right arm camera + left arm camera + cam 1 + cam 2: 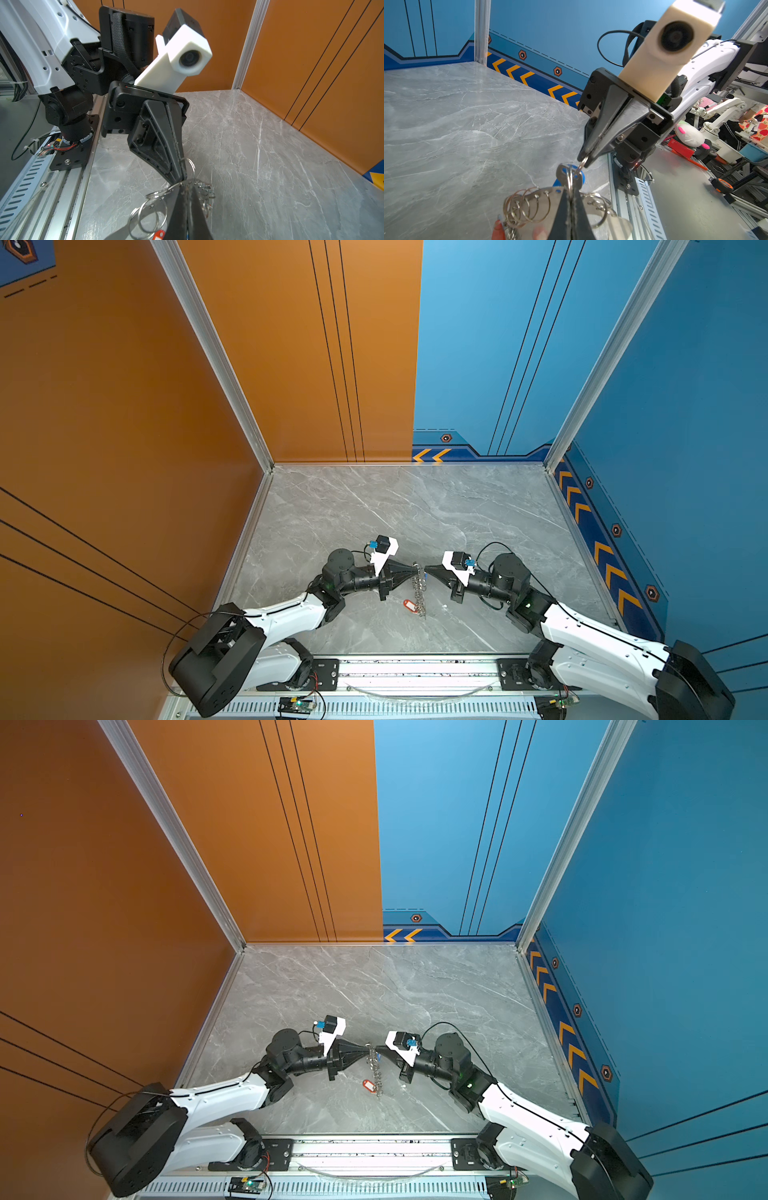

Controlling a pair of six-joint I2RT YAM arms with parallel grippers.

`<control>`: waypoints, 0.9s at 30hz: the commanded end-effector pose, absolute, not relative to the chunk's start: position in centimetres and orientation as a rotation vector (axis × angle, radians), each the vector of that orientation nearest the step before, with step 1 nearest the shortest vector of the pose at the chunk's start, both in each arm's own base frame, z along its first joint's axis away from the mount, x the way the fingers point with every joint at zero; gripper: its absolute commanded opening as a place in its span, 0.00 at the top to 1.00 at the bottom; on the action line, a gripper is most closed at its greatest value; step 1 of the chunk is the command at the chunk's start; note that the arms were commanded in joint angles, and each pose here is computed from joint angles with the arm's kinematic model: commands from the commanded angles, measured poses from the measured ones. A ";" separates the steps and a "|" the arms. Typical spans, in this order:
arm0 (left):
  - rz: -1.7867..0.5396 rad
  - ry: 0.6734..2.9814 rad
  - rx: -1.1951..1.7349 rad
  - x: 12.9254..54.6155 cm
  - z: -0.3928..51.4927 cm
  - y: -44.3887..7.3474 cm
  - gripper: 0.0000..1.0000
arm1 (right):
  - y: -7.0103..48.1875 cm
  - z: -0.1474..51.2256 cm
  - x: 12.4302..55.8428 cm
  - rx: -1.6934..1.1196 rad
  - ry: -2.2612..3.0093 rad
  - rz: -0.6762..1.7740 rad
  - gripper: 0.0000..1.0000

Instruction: Put the keys on the keyring

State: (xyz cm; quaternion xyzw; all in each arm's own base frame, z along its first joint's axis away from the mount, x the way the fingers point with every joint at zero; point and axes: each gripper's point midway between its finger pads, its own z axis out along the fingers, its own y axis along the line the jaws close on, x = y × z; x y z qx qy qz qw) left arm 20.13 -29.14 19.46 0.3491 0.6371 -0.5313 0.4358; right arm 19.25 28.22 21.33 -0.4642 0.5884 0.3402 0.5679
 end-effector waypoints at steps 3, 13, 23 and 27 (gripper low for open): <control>-1.362 1.590 0.876 20.6 20.4 -29.7 1.00 | 28.3 22.3 20.1 -1.065 1.345 0.691 1.00; -1.366 1.597 0.871 20.7 20.3 -29.7 1.00 | 28.3 21.7 20.9 -1.059 1.365 0.590 1.00; -1.364 1.597 0.873 20.7 20.3 -29.8 1.00 | 28.4 20.4 21.0 -1.090 1.389 0.543 1.00; -1.364 1.590 0.877 20.5 20.4 -29.8 1.00 | 28.8 19.7 21.0 -1.117 1.402 0.531 1.00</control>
